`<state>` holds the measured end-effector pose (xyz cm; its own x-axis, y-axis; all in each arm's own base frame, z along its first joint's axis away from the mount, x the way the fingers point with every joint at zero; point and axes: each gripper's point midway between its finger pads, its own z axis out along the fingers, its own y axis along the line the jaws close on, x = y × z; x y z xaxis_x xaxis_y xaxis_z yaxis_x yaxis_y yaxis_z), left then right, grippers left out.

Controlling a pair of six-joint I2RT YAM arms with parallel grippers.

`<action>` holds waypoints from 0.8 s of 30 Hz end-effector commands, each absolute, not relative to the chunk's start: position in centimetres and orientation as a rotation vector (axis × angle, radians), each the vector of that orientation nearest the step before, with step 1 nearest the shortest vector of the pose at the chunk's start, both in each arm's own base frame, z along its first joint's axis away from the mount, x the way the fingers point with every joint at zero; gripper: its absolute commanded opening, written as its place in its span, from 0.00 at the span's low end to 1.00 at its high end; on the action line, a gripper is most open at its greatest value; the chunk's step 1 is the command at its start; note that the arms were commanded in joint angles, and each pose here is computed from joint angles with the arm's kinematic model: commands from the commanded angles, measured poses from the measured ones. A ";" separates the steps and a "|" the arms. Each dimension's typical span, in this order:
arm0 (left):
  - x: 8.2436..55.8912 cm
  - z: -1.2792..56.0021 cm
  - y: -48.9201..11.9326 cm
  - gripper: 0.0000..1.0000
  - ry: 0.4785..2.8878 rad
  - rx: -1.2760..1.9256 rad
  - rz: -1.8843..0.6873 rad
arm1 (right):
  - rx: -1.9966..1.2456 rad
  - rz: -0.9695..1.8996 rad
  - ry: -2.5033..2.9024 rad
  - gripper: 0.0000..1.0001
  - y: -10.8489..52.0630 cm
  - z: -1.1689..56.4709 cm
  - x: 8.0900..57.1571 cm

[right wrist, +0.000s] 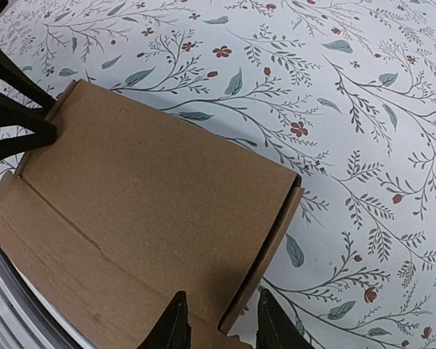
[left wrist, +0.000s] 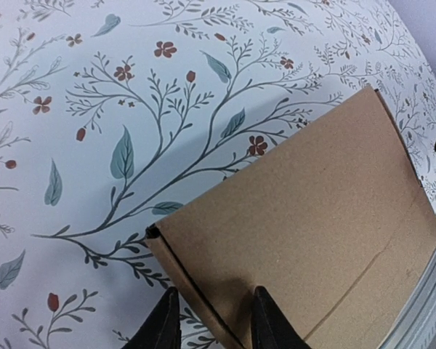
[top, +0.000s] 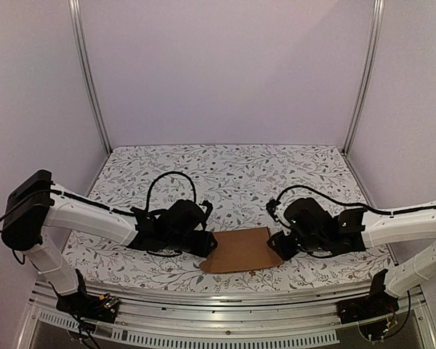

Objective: Fold the paper box

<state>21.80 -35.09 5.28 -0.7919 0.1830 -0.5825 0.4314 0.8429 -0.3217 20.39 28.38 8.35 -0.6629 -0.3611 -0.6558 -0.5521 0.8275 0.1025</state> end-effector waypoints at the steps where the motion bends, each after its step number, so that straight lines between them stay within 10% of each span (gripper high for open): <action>1: 20.8 2.2 -33.2 0.32 2.572 0.493 -0.506 | -0.717 0.375 2.333 0.34 26.7 11.3 19.3; 24: 20.5 1.6 -32.5 0.29 2.574 0.510 -0.482 | -0.996 0.239 2.184 0.68 25.8 14.2 19.9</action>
